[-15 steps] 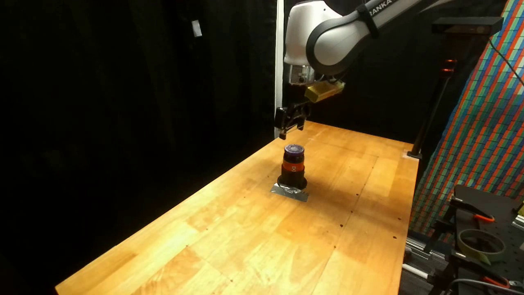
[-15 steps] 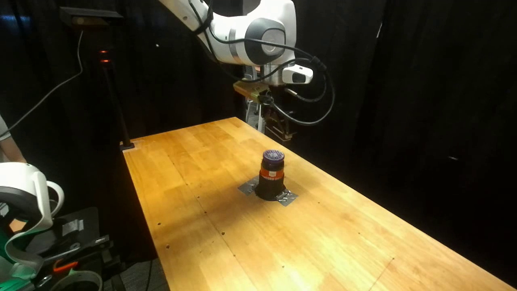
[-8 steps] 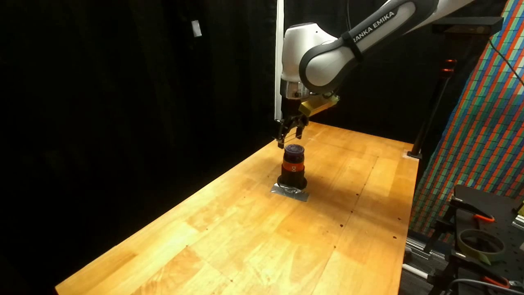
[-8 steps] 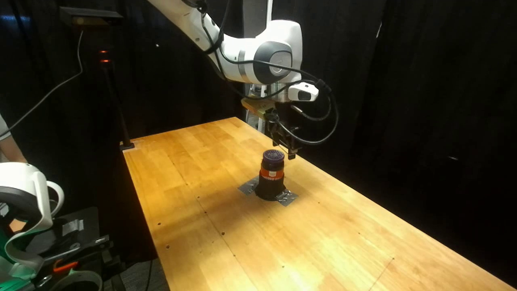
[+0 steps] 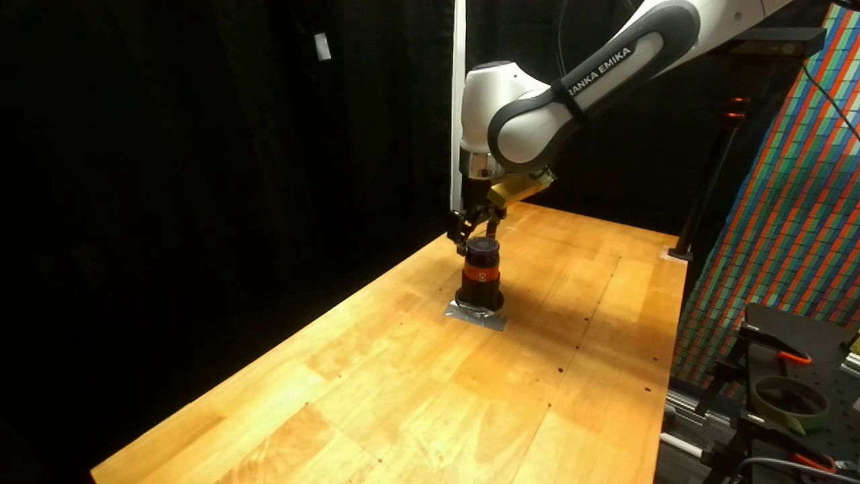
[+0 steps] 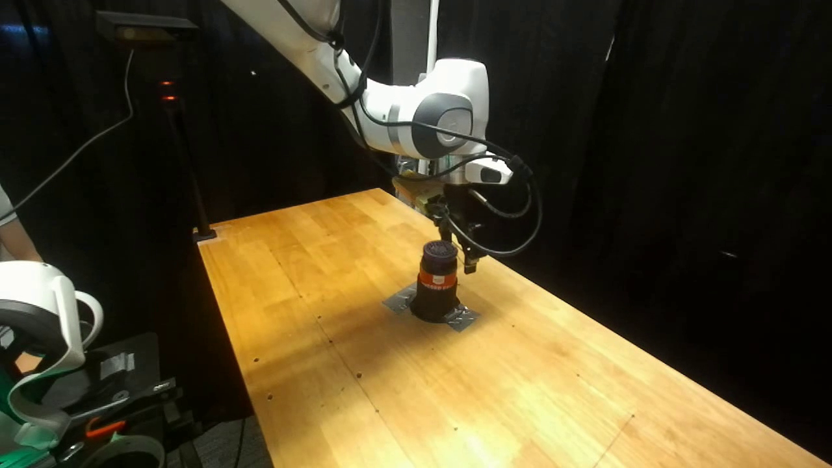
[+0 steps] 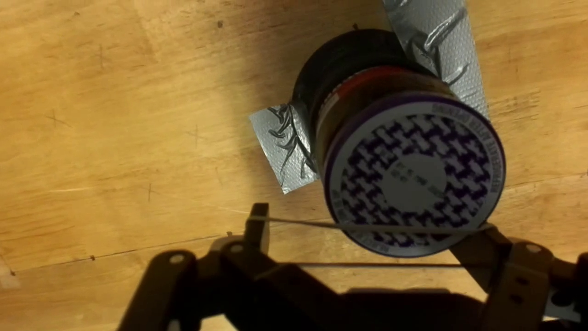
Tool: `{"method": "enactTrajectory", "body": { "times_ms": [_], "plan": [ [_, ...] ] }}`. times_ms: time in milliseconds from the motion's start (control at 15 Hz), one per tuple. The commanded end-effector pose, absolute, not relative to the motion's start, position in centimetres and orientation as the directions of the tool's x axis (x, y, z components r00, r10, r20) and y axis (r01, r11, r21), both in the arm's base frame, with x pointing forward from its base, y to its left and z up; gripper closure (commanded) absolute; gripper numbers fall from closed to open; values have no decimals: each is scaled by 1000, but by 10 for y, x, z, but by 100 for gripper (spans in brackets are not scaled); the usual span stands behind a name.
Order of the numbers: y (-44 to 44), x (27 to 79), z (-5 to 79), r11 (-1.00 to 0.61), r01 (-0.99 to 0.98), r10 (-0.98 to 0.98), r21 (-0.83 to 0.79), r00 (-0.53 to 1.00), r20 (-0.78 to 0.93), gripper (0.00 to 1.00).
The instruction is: Put the rubber band around the cup
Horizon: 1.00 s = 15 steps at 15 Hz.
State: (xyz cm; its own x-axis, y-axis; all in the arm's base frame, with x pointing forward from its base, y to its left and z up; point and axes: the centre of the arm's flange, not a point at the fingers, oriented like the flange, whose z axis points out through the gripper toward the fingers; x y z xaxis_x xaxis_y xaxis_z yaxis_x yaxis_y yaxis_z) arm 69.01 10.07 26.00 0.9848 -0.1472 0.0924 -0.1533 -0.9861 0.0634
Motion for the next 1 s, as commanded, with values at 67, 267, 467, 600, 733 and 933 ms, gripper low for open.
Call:
{"method": "enactTrajectory", "body": {
  "times_ms": [67, 267, 467, 600, 733, 933],
  "plan": [
    [105, 694, 258, -986, -161, -159, 50, 986, 49, 0],
    [106, 688, 264, -986, -162, -162, 45, 987, -10, 0],
    [108, 680, 263, -987, -155, -159, 47, 983, -90, 0],
    [109, 677, 259, -989, -145, -149, 39, 977, -152, 0],
    [110, 672, 257, -990, -134, -138, 31, 971, -197, 0],
    [111, 662, 256, -991, -131, -137, 40, 967, -215, 0]
  ]
}}
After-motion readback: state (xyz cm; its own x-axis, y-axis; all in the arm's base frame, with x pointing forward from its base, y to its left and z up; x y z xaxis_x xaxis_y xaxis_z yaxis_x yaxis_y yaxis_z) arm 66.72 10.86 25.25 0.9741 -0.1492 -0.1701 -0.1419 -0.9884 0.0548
